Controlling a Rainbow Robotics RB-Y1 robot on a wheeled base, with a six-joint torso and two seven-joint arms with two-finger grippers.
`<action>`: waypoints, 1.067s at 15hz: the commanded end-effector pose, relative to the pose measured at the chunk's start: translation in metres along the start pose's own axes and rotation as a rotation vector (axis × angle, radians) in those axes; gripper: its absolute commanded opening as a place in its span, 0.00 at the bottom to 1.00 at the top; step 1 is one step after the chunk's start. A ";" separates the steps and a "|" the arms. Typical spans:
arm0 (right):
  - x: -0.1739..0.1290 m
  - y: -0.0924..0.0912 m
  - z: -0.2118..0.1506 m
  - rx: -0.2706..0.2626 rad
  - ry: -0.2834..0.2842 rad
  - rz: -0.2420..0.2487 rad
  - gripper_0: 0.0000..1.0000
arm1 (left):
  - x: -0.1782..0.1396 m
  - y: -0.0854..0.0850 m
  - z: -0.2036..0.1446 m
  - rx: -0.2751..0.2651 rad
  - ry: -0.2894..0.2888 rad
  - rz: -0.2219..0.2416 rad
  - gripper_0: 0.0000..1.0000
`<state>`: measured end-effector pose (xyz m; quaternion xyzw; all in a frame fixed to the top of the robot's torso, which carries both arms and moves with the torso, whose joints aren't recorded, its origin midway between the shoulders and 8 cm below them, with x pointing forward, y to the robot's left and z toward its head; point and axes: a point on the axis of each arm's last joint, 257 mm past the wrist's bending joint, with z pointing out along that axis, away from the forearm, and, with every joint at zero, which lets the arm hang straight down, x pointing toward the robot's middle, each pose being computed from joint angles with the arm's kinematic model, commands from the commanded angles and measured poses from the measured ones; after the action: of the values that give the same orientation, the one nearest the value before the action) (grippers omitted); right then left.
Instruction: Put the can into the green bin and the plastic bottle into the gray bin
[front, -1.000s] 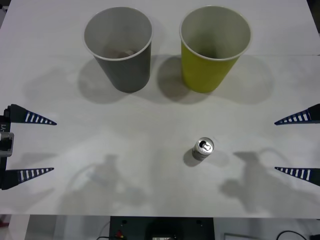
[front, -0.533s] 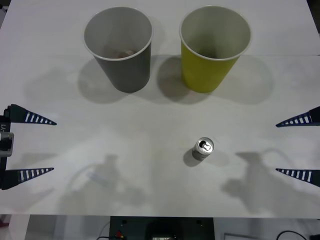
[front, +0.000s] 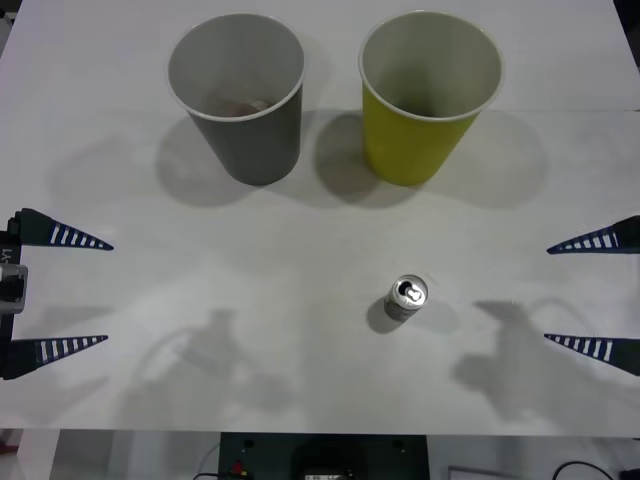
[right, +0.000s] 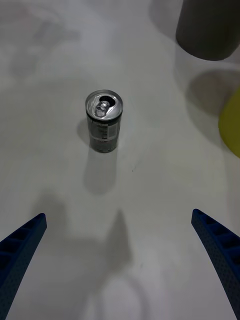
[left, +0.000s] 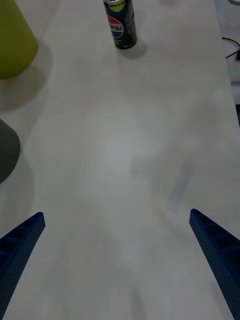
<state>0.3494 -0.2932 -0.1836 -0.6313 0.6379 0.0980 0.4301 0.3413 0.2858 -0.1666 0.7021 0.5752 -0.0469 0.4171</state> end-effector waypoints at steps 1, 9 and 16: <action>0.008 0.002 0.005 0.011 -0.048 -0.027 1.00 | 0.000 0.000 0.000 0.000 0.000 0.000 1.00; 0.021 0.014 0.033 0.044 -0.191 0.008 1.00 | 0.000 0.000 0.000 0.000 0.000 0.000 1.00; 0.024 0.029 0.069 0.053 -0.326 0.051 1.00 | 0.000 0.000 0.000 0.000 0.000 0.000 1.00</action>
<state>0.3566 -0.2616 -0.2488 -0.5788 0.5839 0.1897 0.5367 0.3413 0.2858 -0.1666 0.7021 0.5752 -0.0469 0.4171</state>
